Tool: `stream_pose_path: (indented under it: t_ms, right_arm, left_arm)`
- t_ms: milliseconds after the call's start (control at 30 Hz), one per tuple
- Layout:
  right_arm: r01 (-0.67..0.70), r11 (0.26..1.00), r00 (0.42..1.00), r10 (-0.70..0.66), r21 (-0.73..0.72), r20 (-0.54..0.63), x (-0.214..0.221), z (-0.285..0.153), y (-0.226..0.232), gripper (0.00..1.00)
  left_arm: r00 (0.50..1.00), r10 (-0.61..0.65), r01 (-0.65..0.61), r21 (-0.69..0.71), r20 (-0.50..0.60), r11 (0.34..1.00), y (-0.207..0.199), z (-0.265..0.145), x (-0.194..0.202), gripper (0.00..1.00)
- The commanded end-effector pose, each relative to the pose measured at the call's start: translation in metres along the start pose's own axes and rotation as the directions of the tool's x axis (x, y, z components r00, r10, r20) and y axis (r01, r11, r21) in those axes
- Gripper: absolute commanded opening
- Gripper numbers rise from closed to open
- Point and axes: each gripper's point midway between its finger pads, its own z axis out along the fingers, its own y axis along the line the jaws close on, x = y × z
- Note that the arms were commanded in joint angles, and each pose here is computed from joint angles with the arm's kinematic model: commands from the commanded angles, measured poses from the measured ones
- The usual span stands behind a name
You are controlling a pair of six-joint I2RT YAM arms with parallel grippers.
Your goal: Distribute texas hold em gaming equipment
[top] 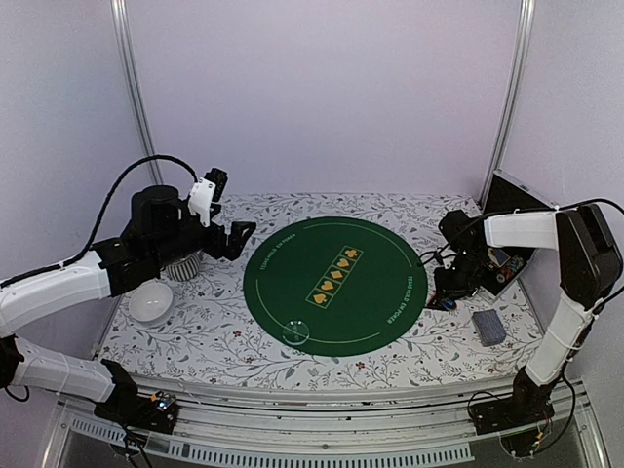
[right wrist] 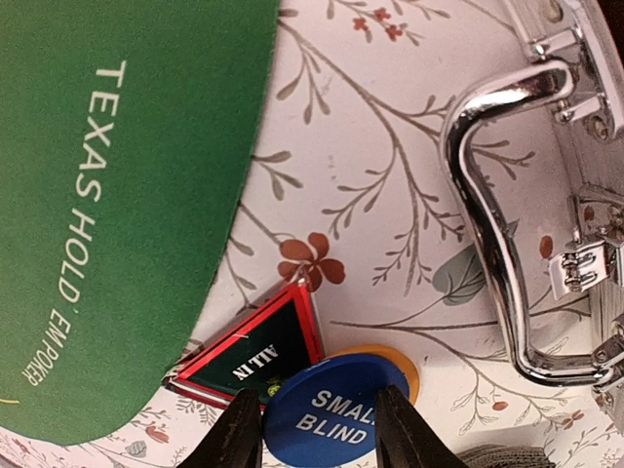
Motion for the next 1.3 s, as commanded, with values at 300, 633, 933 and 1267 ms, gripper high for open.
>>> stream_pose_path:
  t_ms: [300, 633, 933, 1267]
  right_arm:
    - [0.05, 0.997, 0.997, -0.053, -0.051, -0.055, 0.019, -0.005, 0.035, 0.38]
    - [0.114, 0.991, 0.992, -0.11, 0.072, -0.062, 0.016, -0.011, 0.042, 0.33]
    - [0.14, 0.987, 0.989, -0.134, 0.083, -0.069, 0.016, -0.008, 0.05, 0.25]
    - [0.194, 0.978, 0.98, -0.19, 0.077, -0.064, 0.012, -0.006, 0.076, 0.12]
  left_arm:
    - [1.0, 0.005, -0.005, -0.001, 0.023, 1.0, 0.001, -0.003, -0.005, 0.98]
    - [1.0, 0.004, -0.004, 0.001, 0.027, 1.0, 0.001, -0.003, -0.006, 0.98]
    - [1.0, 0.004, -0.004, 0.004, 0.03, 1.0, 0.001, -0.004, -0.007, 0.98]
    - [1.0, 0.004, -0.004, 0.004, 0.029, 1.0, 0.001, -0.004, -0.007, 0.98]
